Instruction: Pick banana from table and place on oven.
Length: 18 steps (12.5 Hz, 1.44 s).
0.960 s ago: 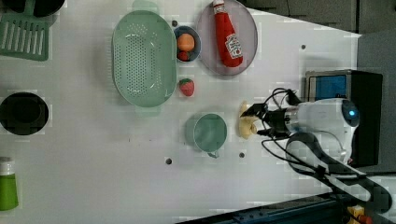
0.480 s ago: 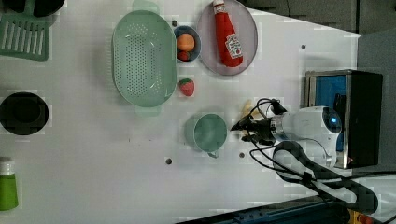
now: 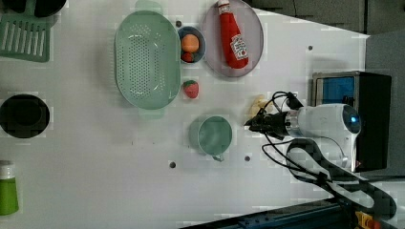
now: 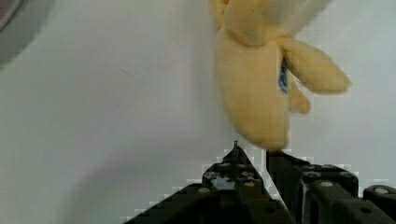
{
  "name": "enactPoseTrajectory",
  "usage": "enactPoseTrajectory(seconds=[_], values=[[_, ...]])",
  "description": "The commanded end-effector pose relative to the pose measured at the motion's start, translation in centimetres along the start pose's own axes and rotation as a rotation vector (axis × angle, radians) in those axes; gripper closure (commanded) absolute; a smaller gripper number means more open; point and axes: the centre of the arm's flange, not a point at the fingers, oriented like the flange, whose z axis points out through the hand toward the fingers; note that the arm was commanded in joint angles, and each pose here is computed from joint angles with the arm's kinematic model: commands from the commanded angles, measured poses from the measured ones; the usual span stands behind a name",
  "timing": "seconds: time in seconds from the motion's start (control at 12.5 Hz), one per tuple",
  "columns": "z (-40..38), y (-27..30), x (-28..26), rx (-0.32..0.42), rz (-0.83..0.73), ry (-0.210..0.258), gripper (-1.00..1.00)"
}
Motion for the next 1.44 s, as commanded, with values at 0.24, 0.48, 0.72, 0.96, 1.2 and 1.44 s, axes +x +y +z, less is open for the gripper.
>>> enactPoseTrajectory(seconds=[0.24, 0.48, 0.72, 0.96, 1.2, 1.44], values=[[-15.6, -0.4, 0.1, 0.097, -0.020, 0.133, 0.50], [-26.1, 1.8, -1.1, 0.099, 0.002, 0.151, 0.50], [-35.5, 4.6, -2.2, 0.114, 0.035, 0.161, 0.50], [-40.8, 7.4, -3.5, 0.082, 0.061, 0.116, 0.50], [-41.5, 10.9, -0.3, 0.104, 0.115, 0.096, 0.50], [-39.3, 17.3, 5.4, 0.113, 0.080, 0.052, 0.50]])
